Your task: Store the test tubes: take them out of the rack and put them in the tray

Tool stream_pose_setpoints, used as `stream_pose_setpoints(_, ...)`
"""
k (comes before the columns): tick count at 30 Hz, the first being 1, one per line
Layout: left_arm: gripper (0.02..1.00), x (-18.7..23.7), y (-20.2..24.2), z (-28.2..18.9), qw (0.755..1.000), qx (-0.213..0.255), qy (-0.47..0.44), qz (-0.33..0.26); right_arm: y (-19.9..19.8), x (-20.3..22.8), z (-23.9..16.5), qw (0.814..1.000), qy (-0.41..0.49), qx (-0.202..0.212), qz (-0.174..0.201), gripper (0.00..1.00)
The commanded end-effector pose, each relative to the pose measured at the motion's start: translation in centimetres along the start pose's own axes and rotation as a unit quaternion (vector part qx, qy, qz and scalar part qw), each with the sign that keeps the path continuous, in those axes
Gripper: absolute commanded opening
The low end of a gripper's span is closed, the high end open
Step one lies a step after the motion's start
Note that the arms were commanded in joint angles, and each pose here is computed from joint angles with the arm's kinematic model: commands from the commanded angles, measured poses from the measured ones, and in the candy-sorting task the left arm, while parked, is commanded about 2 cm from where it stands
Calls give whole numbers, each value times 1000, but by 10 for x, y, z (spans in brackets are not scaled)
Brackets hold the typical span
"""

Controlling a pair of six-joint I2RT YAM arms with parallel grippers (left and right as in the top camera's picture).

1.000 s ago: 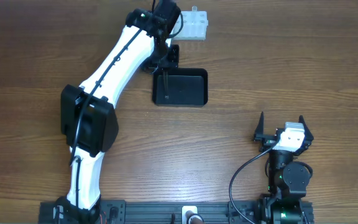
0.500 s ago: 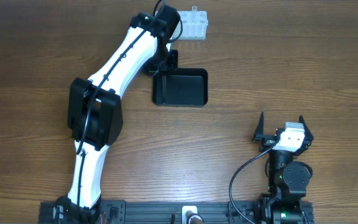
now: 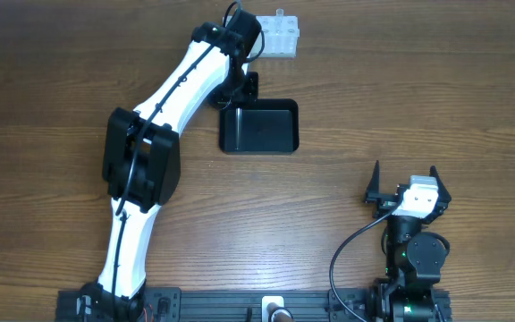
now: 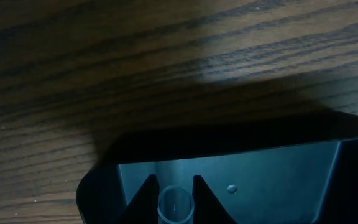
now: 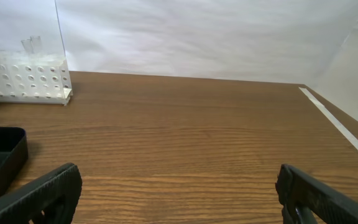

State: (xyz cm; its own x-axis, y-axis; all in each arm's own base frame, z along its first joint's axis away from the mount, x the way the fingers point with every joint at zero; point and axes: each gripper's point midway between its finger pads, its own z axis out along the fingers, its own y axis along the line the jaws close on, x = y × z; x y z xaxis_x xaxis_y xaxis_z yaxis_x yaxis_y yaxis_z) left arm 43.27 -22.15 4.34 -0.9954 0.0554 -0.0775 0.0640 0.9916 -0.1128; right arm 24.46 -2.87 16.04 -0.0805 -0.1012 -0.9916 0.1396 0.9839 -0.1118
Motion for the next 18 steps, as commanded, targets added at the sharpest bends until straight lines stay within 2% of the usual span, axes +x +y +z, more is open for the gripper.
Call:
stream_pose_setpoints(1, 73, 2, 5, 20, 1000, -6, 19, -12, 2, 2, 0, 1000, 1, -6, 1, 993)
stream_pose_setpoints(8, 84, 3, 6, 26, 1000, -9, 24, -12, 2, 2, 0, 1000, 1, -6, 1, 991)
stream_pose_setpoints(12, 176, 0, 5, 27, 1000, -6, 18, -11, 2, 2, 0, 1000, 1, -6, 1, 993)
stream_pose_setpoints(15, 308, -4, 3, 27, 1000, -3, 10, -11, 2, 2, 0, 1000, 1, -6, 1, 991)
stream_pose_setpoints(18, 358, -5, 1, 26, 1000, 2, 9, -10, 2, 2, 0, 1000, 1, -6, 1, 991)
